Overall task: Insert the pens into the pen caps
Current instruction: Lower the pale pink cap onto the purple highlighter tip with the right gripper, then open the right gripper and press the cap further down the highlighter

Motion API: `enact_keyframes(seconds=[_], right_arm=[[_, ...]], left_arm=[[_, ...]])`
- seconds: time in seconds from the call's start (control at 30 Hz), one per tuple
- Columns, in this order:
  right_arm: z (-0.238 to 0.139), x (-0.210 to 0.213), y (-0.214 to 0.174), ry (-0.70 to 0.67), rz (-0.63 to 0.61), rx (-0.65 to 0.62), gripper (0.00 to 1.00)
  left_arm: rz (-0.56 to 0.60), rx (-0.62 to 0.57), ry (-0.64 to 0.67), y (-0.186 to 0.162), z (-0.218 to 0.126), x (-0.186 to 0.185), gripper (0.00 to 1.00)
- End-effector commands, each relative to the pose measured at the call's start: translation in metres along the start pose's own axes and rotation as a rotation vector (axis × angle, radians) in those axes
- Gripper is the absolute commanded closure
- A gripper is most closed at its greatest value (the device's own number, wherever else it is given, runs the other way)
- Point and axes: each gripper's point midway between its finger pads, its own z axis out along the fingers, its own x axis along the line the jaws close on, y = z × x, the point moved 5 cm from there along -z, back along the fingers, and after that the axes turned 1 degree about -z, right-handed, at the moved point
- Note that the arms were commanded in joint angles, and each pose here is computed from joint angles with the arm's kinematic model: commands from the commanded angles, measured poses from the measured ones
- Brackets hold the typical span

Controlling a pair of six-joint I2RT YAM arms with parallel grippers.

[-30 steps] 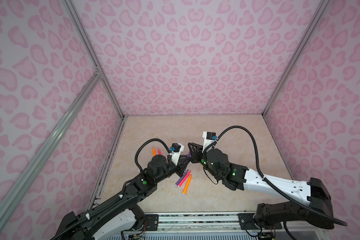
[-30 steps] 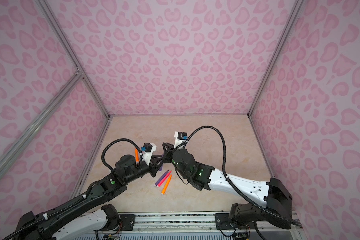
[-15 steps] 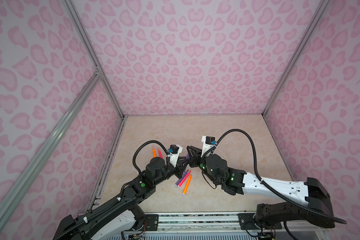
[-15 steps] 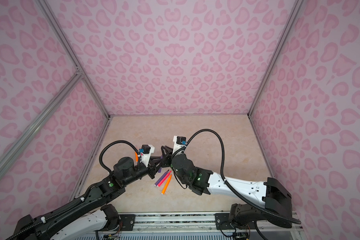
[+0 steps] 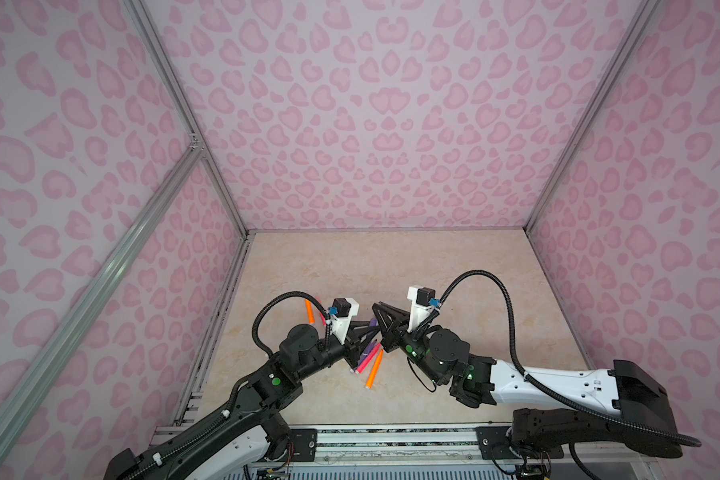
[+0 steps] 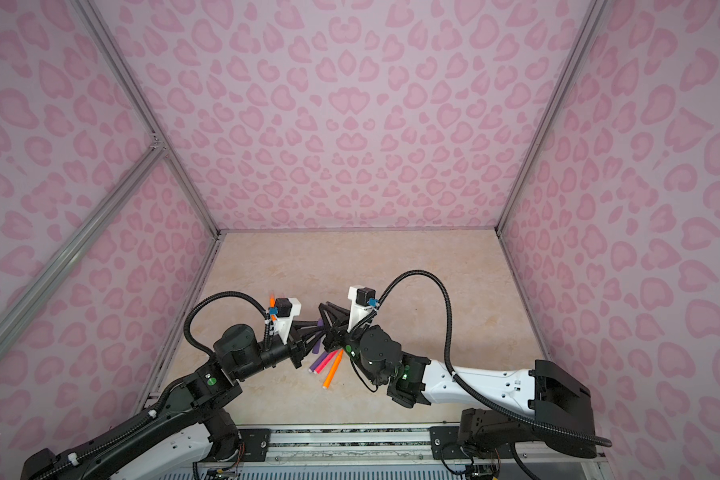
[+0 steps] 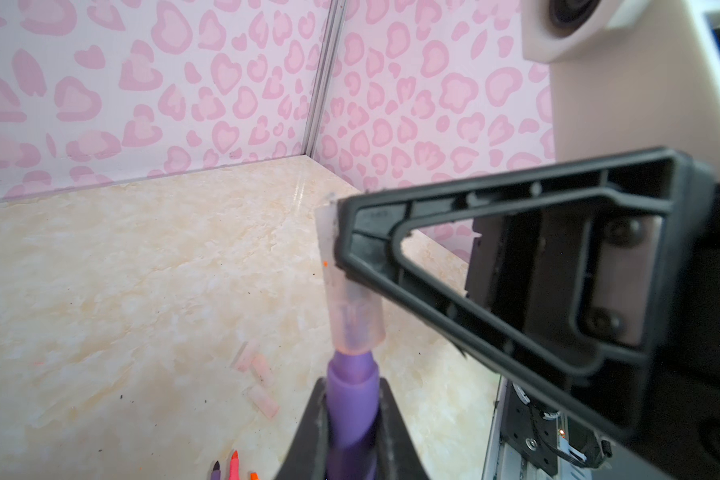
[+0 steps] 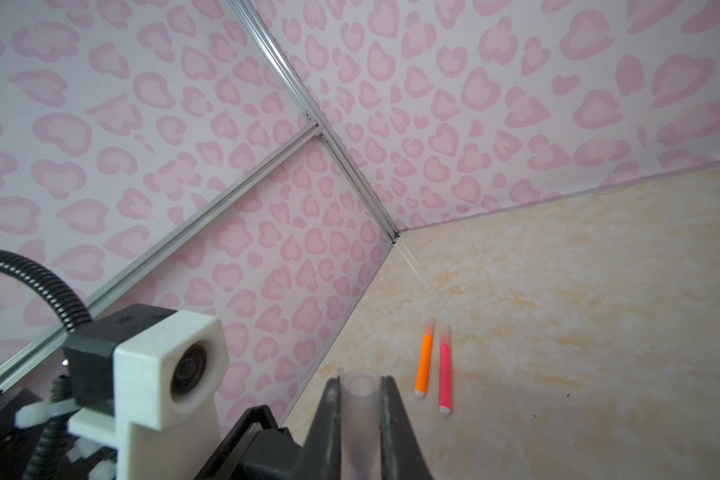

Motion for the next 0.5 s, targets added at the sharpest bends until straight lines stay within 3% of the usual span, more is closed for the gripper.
enact_keyframes(seconds=[0.0,0.2,0.47], right_arm=[[-0.0064,0.0082,-0.006,0.097,-0.036,0.025,1.0],[-0.0132,0.0118,-0.0114,0.168,-0.061,0.05,0.97],[-0.0154,0.0071,-0.0099,0.132,-0.084,0.058,0.75]], left_arm=[[0.032,-0.147,-0.034,0.0278,-0.0058,-0.0082,0.96],[0.042,-0.151,-0.058,0.028,-0.0082,-0.0115,0.96],[0.059,-0.14,-0.055,0.0268,-0.0069,-0.0111,0.96]])
